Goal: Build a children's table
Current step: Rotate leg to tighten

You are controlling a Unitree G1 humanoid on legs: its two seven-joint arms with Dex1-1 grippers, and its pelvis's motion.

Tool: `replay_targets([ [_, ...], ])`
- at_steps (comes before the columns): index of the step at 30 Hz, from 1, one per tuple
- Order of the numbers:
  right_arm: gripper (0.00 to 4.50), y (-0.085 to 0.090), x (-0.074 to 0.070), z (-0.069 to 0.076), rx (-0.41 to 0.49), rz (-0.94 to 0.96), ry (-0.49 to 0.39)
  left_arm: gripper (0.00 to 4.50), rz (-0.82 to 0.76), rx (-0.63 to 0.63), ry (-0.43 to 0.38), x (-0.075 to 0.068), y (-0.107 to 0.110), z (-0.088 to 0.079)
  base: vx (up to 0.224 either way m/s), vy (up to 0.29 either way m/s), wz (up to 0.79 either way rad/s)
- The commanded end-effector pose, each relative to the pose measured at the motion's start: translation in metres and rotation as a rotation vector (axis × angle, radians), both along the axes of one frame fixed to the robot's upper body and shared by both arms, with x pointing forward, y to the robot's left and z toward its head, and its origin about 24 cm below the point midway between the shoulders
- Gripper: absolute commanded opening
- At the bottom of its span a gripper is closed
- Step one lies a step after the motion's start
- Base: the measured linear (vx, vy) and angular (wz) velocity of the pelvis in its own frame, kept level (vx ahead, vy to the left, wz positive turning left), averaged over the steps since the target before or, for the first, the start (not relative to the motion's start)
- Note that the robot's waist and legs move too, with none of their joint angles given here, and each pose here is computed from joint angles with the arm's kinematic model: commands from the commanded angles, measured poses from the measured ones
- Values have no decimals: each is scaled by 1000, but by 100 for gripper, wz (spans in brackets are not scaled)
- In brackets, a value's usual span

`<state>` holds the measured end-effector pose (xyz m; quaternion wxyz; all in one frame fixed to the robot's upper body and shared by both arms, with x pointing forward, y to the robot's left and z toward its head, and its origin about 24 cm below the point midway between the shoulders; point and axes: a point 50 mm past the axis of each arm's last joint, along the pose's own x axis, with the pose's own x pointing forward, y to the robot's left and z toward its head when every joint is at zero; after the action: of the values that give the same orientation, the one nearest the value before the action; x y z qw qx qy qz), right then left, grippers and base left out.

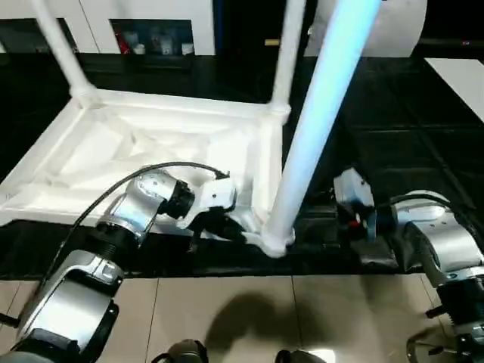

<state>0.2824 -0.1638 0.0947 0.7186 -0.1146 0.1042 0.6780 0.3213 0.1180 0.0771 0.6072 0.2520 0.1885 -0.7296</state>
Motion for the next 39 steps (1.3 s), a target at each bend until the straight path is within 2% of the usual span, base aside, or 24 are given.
replay_targets([
  [1,381,0,0,2,-3,33,10,0,-131,21,20,-9,-10,-2,0,0,0],
  [7,352,8,3,-2,6,78,49,0,-185,23,26,-12,-16,-1,0,0,0],
  [11,315,12,3,-2,16,110,73,0,-195,24,27,-14,-16,-2,0,0,0],
  [13,291,13,2,-2,17,122,82,0,-195,26,28,-14,-16,-2,0,0,0],
  [18,269,12,2,-2,14,139,99,0,-192,33,28,-14,-14,-3,0,0,0],
  [20,233,13,2,-2,14,146,105,0,-190,36,28,-14,-13,-3,0,0,0],
  [28,201,16,-2,-3,34,164,149,0,-158,29,33,-13,-11,-4,0,0,0],
  [33,199,23,-4,-4,98,90,196,0,-87,-6,41,-9,-11,-2,0,0,0],
  [34,199,32,-4,-5,135,4,212,0,-3,-12,37,-3,-13,-1,0,0,0],
  [36,199,34,-4,-6,144,-14,213,0,28,-11,35,-1,-13,-1,0,0,0],
  [39,199,52,-3,-16,134,-162,190,0,242,-82,53,13,-21,3,0,0,0],
])
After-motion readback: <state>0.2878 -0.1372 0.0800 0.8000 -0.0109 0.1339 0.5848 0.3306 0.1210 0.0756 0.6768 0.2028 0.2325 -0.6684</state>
